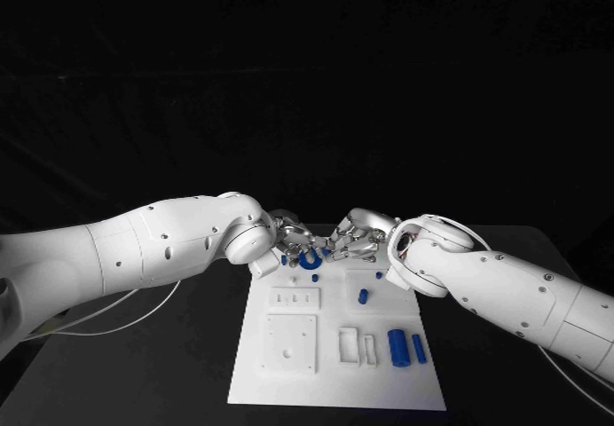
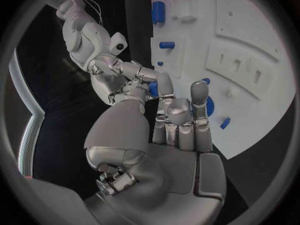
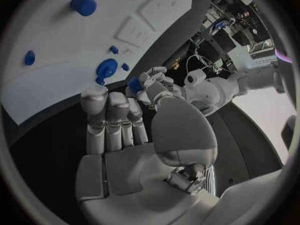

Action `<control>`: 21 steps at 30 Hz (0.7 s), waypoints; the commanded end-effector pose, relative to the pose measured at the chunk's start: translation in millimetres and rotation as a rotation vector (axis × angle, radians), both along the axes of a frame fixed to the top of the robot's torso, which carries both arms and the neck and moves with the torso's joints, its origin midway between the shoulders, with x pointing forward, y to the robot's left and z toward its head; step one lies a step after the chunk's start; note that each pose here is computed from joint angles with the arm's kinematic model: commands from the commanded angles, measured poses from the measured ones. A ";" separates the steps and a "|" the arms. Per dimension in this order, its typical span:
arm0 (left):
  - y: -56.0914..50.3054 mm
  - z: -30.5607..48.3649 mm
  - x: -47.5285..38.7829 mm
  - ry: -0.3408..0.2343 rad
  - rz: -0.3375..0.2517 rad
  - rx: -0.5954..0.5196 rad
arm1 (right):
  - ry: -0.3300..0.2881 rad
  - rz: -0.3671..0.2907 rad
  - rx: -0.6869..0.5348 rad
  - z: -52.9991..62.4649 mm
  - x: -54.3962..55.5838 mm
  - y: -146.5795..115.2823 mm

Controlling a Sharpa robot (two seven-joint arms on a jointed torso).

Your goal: Assemble the parts on the task board

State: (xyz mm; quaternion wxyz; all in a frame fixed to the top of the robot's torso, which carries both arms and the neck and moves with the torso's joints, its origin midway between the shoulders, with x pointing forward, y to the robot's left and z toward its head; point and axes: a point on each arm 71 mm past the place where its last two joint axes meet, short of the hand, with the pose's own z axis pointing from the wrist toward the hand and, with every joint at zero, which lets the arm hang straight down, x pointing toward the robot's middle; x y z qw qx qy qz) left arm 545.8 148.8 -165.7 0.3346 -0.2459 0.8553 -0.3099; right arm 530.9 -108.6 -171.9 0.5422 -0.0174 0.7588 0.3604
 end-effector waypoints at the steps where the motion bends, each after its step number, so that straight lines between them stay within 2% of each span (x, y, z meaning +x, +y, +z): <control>1: -3.1 3.1 -0.5 0.005 -0.015 -0.025 | 0.015 0.018 -0.024 -3.5 -2.0 2.2; 10: -0.7 2.7 0.0 0.008 -0.011 -0.021 | 0.013 0.022 -0.022 -3.1 -2.6 2.6; 21: -4.5 1.9 -0.5 0.018 -0.026 -0.015 | 0.006 0.026 -0.015 -1.9 -3.6 4.9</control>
